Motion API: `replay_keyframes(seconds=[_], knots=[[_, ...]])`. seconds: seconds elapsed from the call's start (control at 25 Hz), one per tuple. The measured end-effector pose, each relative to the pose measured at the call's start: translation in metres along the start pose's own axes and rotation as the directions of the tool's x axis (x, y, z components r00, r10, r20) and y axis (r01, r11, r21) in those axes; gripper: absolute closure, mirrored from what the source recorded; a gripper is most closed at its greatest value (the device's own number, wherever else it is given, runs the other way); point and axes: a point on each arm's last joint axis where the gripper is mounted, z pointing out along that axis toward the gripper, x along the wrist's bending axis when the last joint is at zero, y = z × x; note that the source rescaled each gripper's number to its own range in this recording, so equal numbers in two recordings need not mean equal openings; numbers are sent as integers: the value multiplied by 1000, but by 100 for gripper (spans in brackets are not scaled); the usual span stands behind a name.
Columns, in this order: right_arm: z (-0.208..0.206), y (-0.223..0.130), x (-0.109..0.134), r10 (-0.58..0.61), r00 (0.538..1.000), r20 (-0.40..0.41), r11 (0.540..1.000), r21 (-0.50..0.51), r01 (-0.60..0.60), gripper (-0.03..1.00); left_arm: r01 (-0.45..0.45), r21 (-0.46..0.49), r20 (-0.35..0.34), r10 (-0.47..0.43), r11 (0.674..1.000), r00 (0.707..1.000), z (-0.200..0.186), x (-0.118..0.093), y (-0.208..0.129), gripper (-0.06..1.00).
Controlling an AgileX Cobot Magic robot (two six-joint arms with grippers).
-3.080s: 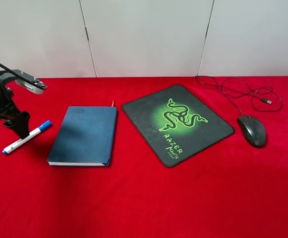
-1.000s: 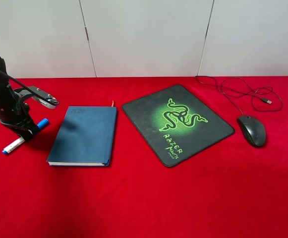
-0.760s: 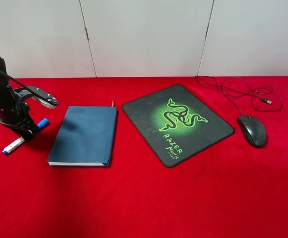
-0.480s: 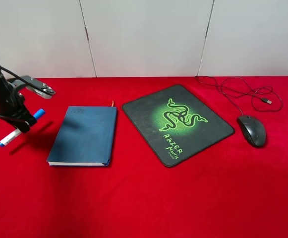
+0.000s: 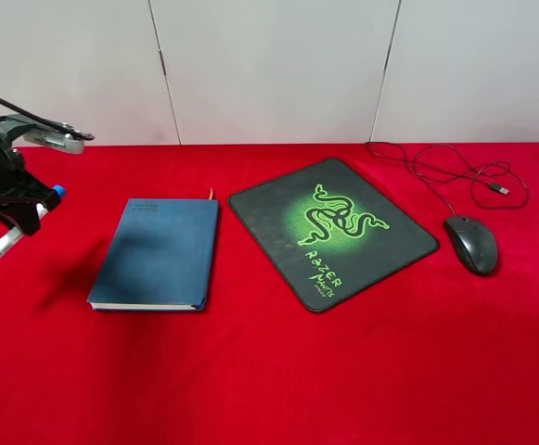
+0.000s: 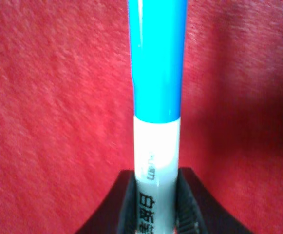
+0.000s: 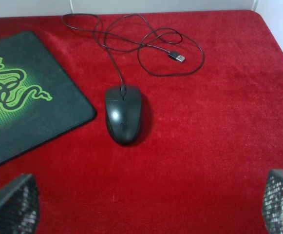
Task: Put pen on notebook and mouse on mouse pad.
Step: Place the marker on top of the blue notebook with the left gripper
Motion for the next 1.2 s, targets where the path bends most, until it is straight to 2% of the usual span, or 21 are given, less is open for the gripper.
replay_keyframes(seconds=[0.16, 0.32, 0.68, 0.92, 1.2], knots=[[0, 0, 0, 0, 1000, 0, 1000, 0, 0, -3, 21, 38, 10, -22, 999, 1000, -2, -24, 2, 94], [0, 0, 0, 0, 1000, 0, 1000, 0, 0, -3, 42, 32, 10, -42, 999, 999, -4, -51, 7, 94], [0, 0, 0, 0, 1000, 0, 1000, 0, 0, -3, 131, -59, 31, -130, 990, 991, -5, -108, 18, 94], [0, 0, 0, 0, 1000, 0, 1000, 0, 0, -3, 202, -32, 35, -201, 979, 979, 15, -129, 24, 94], [0, 0, 0, 0, 1000, 0, 1000, 0, 0, -3, 259, -18, 44, -258, 966, 965, 34, -134, 30, 94]])
